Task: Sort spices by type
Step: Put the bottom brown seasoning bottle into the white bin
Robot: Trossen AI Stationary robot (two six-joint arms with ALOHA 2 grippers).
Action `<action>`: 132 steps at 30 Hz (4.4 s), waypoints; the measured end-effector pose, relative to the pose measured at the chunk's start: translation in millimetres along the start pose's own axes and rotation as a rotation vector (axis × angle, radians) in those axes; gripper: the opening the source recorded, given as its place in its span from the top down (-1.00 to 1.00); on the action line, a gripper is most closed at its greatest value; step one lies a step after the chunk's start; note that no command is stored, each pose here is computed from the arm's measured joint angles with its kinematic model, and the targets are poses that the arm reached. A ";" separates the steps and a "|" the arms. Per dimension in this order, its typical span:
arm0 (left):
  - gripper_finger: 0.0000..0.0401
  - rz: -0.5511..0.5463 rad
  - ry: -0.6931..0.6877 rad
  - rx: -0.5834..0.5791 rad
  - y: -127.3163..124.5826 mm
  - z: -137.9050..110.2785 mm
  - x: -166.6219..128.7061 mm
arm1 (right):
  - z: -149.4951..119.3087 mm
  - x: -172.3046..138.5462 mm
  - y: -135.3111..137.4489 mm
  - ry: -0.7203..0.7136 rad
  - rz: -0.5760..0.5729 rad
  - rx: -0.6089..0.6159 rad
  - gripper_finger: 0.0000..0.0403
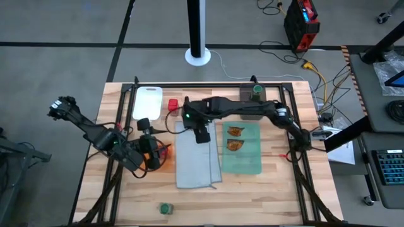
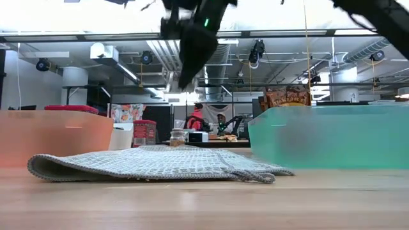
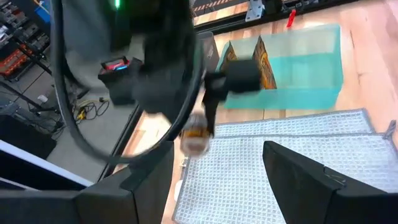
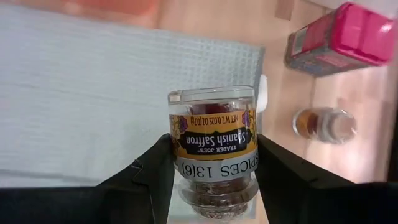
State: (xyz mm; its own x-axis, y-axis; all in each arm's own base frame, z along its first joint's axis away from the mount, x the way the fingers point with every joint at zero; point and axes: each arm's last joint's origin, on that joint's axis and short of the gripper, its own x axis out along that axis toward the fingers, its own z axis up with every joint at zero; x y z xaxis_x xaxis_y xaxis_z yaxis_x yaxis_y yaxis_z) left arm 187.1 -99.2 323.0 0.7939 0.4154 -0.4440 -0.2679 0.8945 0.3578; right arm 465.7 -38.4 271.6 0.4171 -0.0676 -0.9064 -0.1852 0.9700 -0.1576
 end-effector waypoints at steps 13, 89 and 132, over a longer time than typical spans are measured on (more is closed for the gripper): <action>-0.15 0.040 0.026 0.179 -49.8 -1.3 38.9 | -4.2 -80.6 127.3 -0.150 -0.198 -0.036 0.13; 0.16 0.060 -0.115 0.188 -76.2 -6.4 103.7 | -15.7 -82.9 147.7 -0.167 -0.232 -0.034 -0.57; 0.16 -0.213 -0.893 0.103 -63.8 -23.9 54.9 | -54.0 -32.1 179.9 -1.512 -0.238 -0.148 -0.63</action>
State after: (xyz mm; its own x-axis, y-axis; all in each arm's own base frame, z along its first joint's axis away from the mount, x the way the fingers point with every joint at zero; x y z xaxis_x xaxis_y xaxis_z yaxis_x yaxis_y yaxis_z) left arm 234.7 -129.5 256.2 0.9587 -0.0758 0.2742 -0.0521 0.9007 0.4313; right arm 371.0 125.7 251.1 0.9166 0.1682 0.3628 -0.0307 0.9342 -0.3555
